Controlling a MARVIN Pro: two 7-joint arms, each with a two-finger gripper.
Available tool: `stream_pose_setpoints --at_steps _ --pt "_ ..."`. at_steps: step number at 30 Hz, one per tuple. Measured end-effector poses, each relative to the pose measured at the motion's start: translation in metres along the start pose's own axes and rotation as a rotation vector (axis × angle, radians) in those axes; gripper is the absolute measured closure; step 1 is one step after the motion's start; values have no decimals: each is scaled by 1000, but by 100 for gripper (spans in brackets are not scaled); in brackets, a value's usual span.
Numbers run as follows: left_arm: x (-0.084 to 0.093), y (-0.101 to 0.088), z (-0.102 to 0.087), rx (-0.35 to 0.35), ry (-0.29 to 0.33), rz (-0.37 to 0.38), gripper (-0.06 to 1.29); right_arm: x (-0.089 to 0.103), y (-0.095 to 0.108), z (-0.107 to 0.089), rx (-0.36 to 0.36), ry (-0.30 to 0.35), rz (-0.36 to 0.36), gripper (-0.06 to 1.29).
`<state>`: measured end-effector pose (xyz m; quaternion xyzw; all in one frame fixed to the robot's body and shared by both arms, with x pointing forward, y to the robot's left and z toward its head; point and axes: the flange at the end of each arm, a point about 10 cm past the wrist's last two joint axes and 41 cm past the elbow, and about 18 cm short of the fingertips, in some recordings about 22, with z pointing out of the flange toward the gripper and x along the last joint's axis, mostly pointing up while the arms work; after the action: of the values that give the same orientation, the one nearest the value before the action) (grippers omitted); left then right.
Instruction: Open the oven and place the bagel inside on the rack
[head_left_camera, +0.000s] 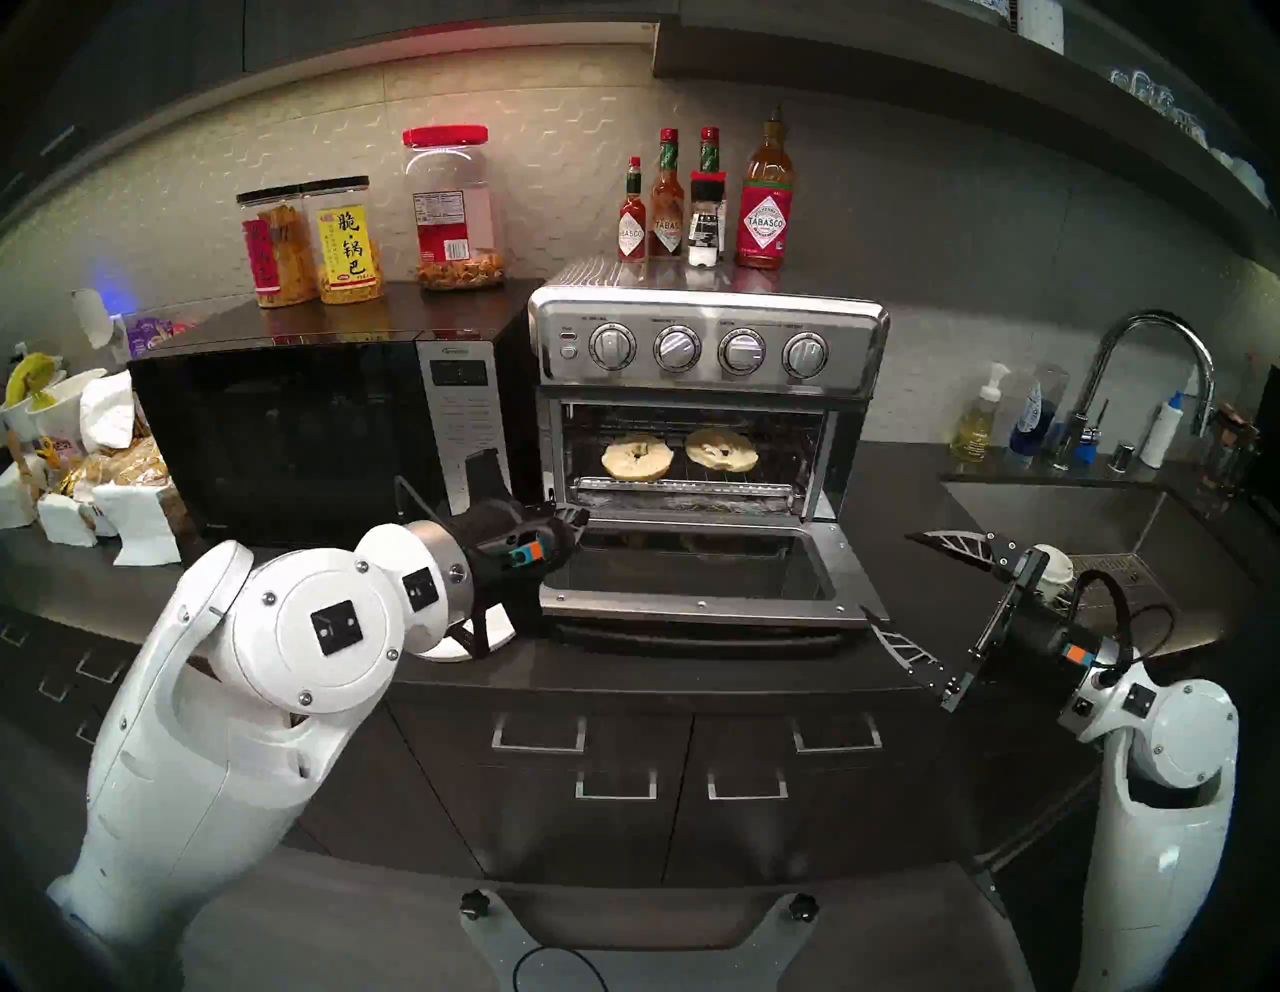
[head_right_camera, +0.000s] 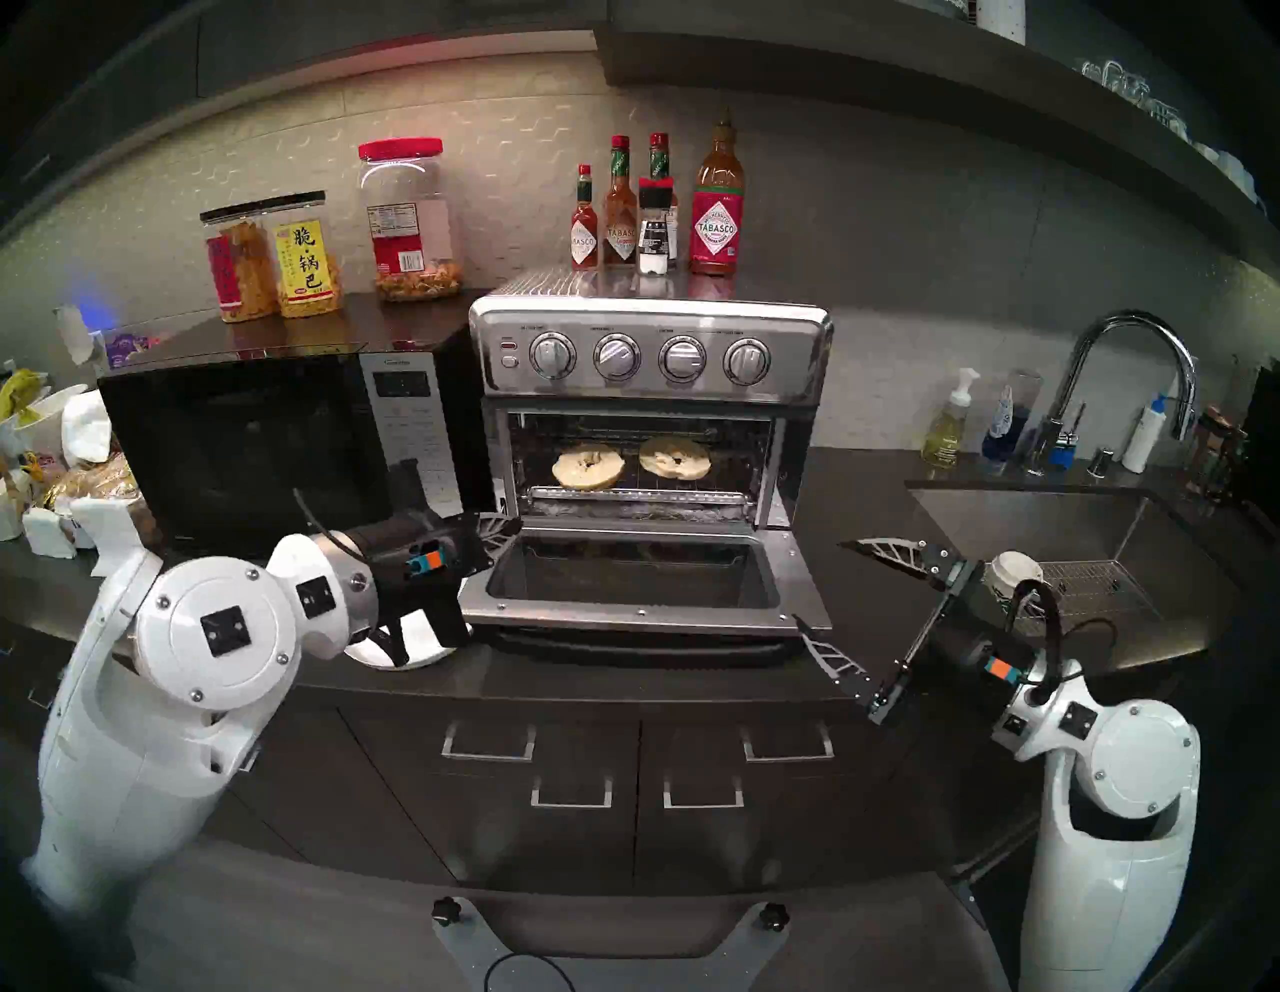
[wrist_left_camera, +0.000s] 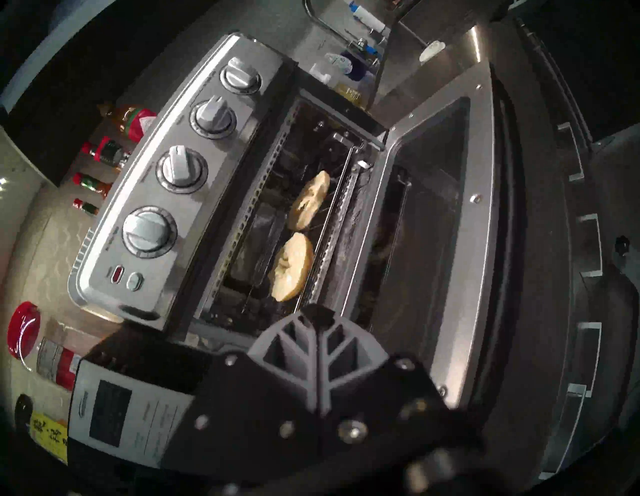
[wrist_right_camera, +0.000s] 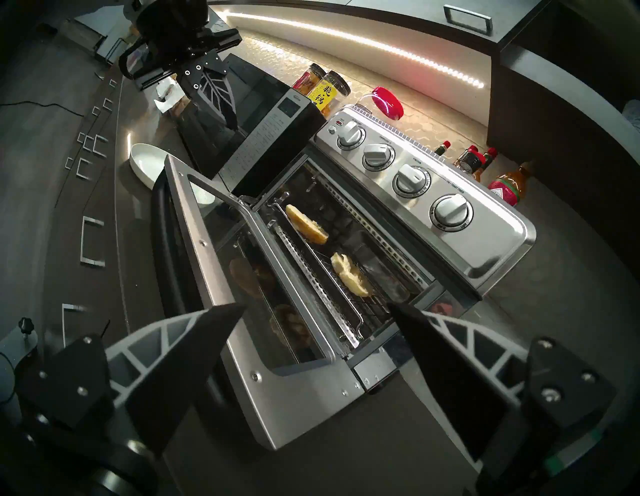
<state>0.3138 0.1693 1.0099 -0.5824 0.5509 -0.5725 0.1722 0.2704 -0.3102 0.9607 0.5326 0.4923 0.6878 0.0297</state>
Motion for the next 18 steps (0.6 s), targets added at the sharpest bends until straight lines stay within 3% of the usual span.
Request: stream_pose_setpoints --at_steps 9,18 --pt "-26 9 -8 66 -100 -59 125 0 0 0 0 -1 0 2" --pt "-45 25 -16 88 -162 -131 125 -1 0 0 0 -2 1 2"
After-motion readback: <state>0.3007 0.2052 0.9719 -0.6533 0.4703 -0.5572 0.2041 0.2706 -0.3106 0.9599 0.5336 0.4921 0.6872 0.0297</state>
